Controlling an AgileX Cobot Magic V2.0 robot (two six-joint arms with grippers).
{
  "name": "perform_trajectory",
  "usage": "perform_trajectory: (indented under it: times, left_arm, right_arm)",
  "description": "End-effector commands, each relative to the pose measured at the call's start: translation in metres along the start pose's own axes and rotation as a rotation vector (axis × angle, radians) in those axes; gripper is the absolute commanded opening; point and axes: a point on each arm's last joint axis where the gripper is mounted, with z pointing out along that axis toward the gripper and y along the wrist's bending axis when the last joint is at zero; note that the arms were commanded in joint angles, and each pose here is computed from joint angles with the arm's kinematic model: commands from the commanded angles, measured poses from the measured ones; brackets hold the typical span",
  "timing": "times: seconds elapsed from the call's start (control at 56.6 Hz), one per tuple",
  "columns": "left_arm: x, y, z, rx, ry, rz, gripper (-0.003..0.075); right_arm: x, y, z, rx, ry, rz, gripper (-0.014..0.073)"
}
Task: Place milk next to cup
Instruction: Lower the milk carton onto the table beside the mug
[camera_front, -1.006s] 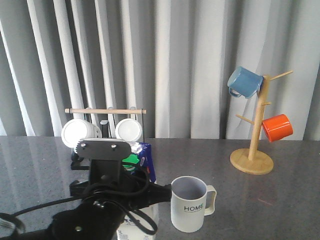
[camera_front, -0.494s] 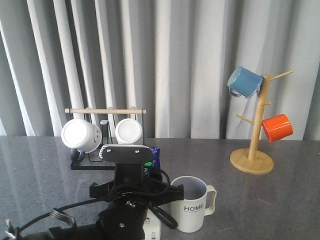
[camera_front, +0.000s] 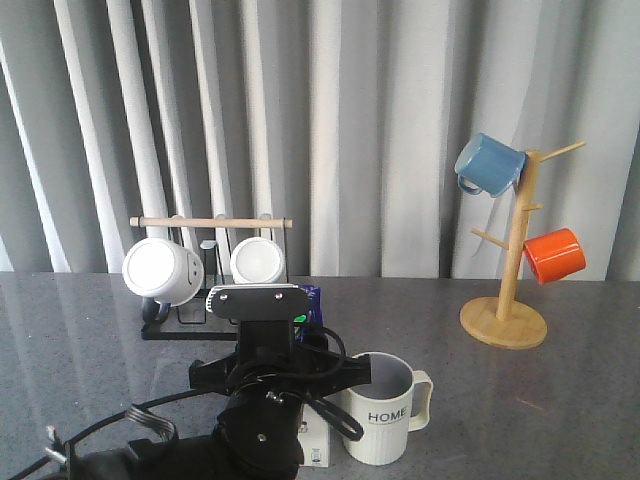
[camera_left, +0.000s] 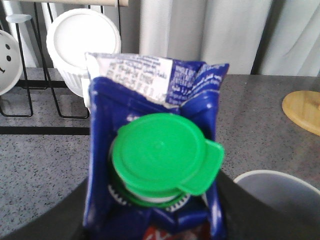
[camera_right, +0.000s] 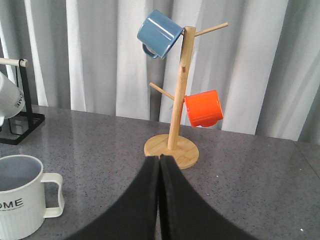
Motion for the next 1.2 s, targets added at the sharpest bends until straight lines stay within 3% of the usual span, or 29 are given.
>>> perform_trajectory:
  times: [0.0,1.183]
  left_arm:
    - [-0.0245,0.0007,-0.0083,0.008,-0.07,-0.031,-0.0006]
    - [-0.0228,-0.0011,-0.0082,0.024,-0.058,-0.029,-0.0006]
  right_arm:
    - [-0.0157,-0.0012,-0.0029,0.005,-0.101,-0.009,-0.0008]
    - [-0.0157,-0.0012,-0.0029,0.005,-0.101,-0.009,-0.0008]
